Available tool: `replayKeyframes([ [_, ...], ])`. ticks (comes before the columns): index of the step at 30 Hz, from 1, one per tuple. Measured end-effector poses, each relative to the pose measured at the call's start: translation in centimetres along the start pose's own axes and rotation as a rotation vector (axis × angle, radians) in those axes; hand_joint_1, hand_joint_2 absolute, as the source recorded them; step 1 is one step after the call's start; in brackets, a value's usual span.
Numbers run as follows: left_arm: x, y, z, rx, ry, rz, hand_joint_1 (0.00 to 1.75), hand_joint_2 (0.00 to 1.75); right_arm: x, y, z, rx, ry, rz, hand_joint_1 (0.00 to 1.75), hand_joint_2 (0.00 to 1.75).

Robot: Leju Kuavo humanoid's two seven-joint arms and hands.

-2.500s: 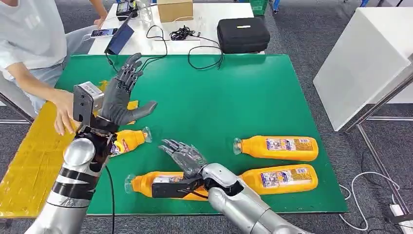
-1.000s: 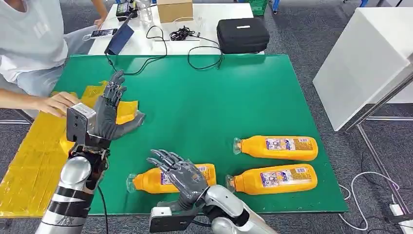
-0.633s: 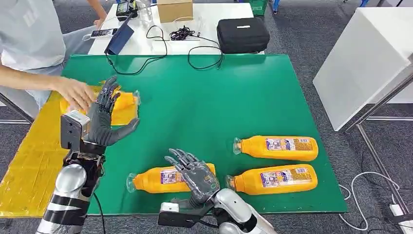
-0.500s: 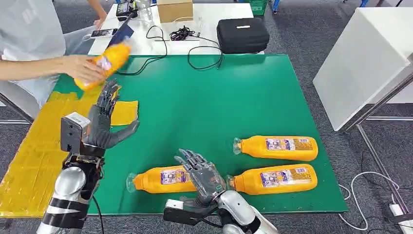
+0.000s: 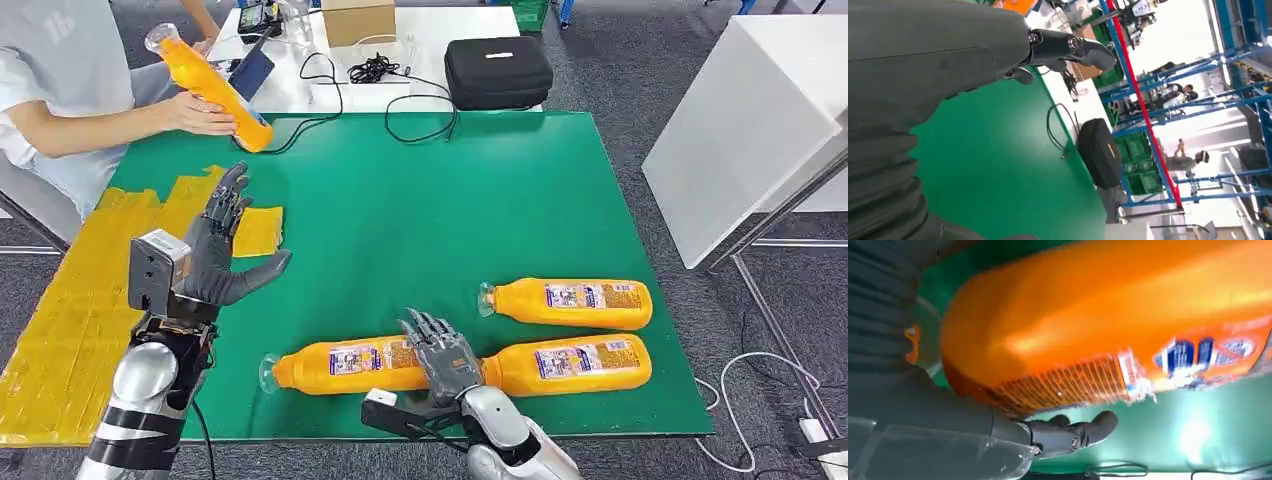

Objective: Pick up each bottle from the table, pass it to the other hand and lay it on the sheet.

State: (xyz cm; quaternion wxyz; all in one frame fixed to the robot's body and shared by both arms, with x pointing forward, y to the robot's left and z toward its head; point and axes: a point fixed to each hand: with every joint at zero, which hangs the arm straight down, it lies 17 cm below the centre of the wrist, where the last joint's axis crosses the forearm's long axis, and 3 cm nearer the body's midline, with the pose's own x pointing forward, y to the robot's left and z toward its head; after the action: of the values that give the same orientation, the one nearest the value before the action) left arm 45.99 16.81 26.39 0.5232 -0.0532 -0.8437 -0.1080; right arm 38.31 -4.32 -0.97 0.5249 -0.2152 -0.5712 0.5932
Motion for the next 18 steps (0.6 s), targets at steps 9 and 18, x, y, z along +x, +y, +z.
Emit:
replayKeyframes([
  [9, 1.1, -1.5, -1.1, -0.029, -0.023, 0.016, 0.0, 1.75, -1.0, 0.0, -2.9, 0.026, 0.029, 0.08, 1.75, 1.75],
  [18, 1.2, -2.1, -1.3, -0.038, -0.023, 0.029, 0.0, 1.75, -0.6, -0.3, -3.8, 0.003, 0.001, 0.094, 1.75, 1.75],
])
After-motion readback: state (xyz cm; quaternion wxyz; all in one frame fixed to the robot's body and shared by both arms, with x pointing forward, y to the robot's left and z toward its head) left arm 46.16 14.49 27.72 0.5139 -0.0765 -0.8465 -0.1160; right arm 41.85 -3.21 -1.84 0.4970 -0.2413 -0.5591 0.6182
